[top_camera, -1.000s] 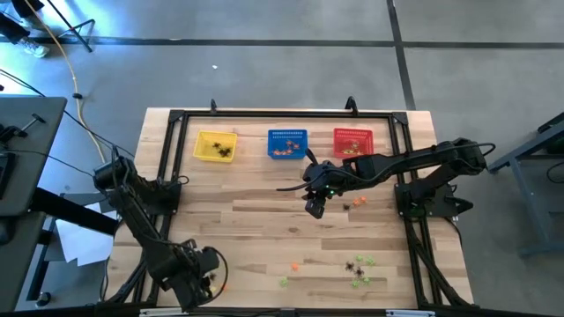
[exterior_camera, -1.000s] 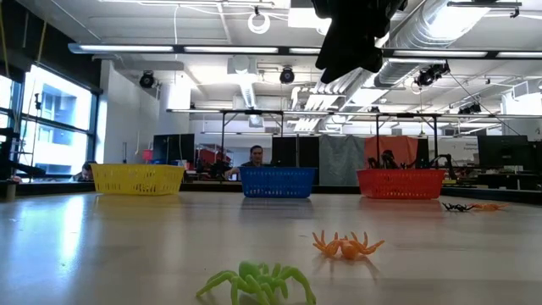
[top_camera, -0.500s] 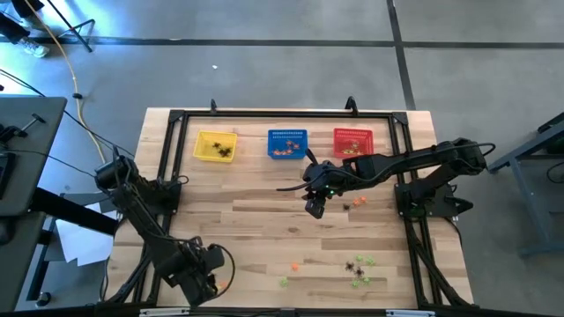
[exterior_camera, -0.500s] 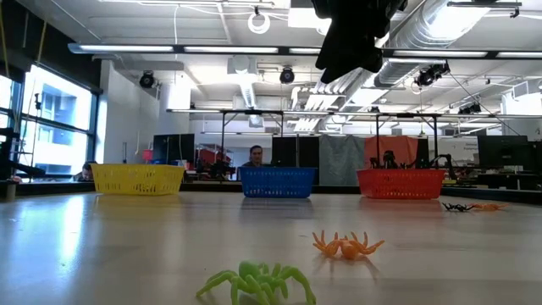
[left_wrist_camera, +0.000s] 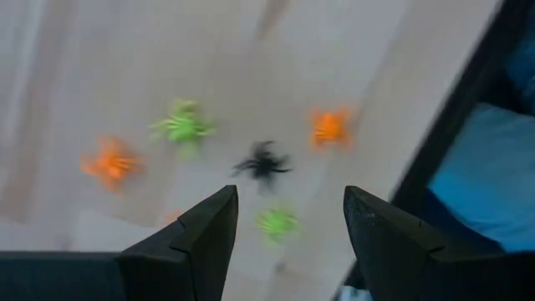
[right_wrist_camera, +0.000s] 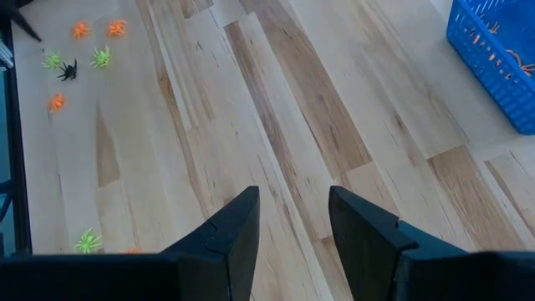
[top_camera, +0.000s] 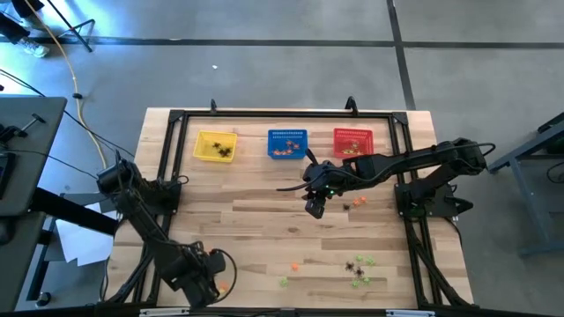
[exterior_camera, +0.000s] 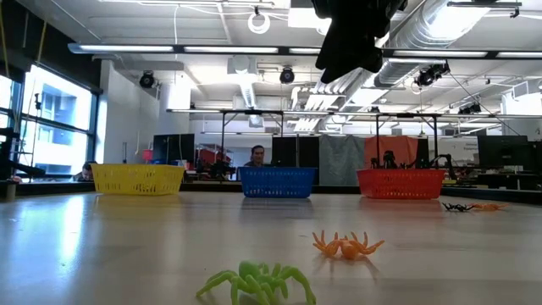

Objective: Sort Halloween decoration
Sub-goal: Put the black spider toy into the yellow basket

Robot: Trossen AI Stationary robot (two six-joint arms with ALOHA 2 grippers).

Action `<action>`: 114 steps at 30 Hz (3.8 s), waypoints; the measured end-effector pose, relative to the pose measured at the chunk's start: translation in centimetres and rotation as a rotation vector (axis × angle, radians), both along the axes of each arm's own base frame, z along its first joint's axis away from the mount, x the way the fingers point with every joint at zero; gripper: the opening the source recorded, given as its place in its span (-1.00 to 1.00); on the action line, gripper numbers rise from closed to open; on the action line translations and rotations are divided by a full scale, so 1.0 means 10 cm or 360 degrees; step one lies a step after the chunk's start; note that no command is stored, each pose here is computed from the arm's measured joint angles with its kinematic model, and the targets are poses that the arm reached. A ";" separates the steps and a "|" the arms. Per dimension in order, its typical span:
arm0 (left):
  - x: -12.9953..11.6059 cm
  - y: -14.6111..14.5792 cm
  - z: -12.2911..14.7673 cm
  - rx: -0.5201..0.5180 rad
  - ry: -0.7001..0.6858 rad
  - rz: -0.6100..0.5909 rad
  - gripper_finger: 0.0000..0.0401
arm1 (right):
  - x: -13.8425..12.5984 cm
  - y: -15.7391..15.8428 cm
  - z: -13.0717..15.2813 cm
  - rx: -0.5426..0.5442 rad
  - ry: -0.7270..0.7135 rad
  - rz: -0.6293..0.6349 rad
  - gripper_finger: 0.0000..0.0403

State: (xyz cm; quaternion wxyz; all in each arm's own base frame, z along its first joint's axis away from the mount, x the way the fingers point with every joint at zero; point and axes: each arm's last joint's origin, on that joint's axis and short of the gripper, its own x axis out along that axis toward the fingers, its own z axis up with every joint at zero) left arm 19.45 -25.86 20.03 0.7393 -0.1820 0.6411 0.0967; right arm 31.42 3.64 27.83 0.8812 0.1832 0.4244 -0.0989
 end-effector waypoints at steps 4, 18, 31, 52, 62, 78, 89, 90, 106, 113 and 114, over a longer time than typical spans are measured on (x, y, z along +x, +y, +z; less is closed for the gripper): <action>0.02 -0.07 -0.03 -0.0070 -0.0038 0.0063 0.03 | 0.00 0.00 0.00 0.0000 0.0000 0.0000 -0.29; 0.08 -0.08 -0.41 0.0145 0.0097 0.0209 0.03 | 0.00 0.00 0.00 0.0000 0.0000 0.0001 -0.29; 0.10 -0.11 -0.48 0.0129 0.0096 0.0314 0.03 | 0.00 0.00 0.00 0.0000 0.0001 0.0000 -0.29; 0.09 -0.14 -0.64 0.0198 0.0147 0.0380 -0.33 | 0.00 0.00 0.00 0.0000 0.0001 0.0001 -0.29; 0.08 -0.12 -0.64 0.0232 0.0155 0.0366 -0.96 | 0.00 0.00 0.00 0.0000 0.0001 0.0000 -0.29; 0.12 -0.19 -0.33 0.0356 0.0181 0.0330 -0.99 | 0.00 0.00 0.00 0.0000 0.0001 0.0000 -0.29; 0.12 -0.18 0.12 0.0551 0.0217 0.0312 -1.00 | 0.00 0.00 0.00 0.0000 0.0001 0.0000 -0.29; 0.12 -0.17 0.15 0.0575 0.0223 0.0310 -1.00 | 0.00 0.00 0.00 0.0000 0.0000 0.0001 -0.29; 0.66 0.66 0.44 0.0947 0.0215 0.0115 -1.00 | 0.00 0.00 0.00 0.0000 0.0001 0.0000 -0.29; 0.90 1.30 0.70 0.1065 0.0170 0.0064 -1.00 | 0.00 0.00 0.00 0.0000 0.0000 0.0001 -0.29; 0.92 1.40 0.74 0.1084 0.0170 0.0061 -1.00 | 0.00 0.00 0.00 0.0000 0.0000 0.0000 -0.29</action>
